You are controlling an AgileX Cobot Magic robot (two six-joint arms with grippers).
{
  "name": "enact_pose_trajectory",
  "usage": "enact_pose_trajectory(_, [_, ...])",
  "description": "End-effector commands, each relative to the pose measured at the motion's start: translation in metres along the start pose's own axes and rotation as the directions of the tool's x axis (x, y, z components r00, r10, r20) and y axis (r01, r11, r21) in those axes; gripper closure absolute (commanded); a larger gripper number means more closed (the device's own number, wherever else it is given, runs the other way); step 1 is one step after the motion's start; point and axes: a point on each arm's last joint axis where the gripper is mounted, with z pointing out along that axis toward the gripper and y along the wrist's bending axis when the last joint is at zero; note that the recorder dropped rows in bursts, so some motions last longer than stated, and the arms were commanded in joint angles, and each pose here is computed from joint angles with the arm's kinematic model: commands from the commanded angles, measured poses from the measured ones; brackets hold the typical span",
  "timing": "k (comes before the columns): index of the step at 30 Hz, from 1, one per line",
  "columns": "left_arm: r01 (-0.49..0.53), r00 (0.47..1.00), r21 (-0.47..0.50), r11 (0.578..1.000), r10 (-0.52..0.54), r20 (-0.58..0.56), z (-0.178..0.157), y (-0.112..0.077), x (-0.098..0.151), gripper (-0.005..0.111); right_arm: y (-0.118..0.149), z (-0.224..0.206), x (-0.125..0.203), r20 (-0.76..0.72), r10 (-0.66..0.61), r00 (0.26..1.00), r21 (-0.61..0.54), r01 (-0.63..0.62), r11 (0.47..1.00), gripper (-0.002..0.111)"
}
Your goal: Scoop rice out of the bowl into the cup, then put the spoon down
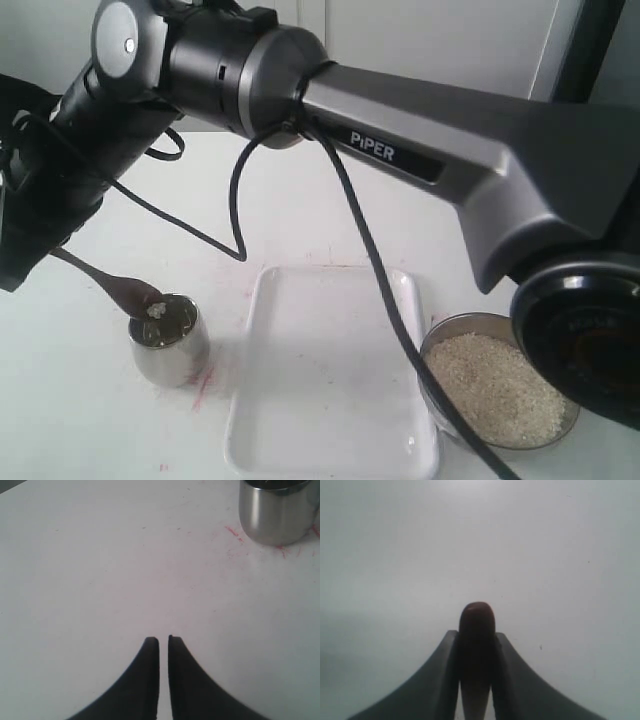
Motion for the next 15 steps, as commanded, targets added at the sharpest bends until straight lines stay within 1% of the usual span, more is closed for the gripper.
enact_pose_trajectory(1, [0.011, 0.998, 0.021, 1.000, -0.009, -0.061, 0.001, -0.002, 0.007, 0.092, -0.003, -0.003, 0.000, 0.007, -0.001, 1.000, 0.001, 0.001, 1.000, 0.108])
enact_pose_trajectory(5, [0.011, 0.998, 0.021, 1.000, -0.009, -0.061, 0.001, -0.002, 0.007, 0.092, -0.004, -0.004, 0.001, 0.007, 0.001, 1.000, 0.002, -0.001, 1.000, 0.108])
enact_pose_trajectory(9, [0.011, 0.998, 0.021, 1.000, -0.009, -0.061, 0.001, -0.002, 0.007, 0.092, -0.011, -0.010, 0.001, 0.036, 0.035, 0.999, -0.002, -0.035, 0.999, 0.108])
enact_pose_trajectory(15, [0.011, 0.998, 0.021, 1.000, -0.009, -0.061, 0.001, -0.002, 0.007, 0.092, -0.014, -0.019, 0.000, 0.056, 0.032, 0.998, -0.015, -0.031, 0.999, 0.108])
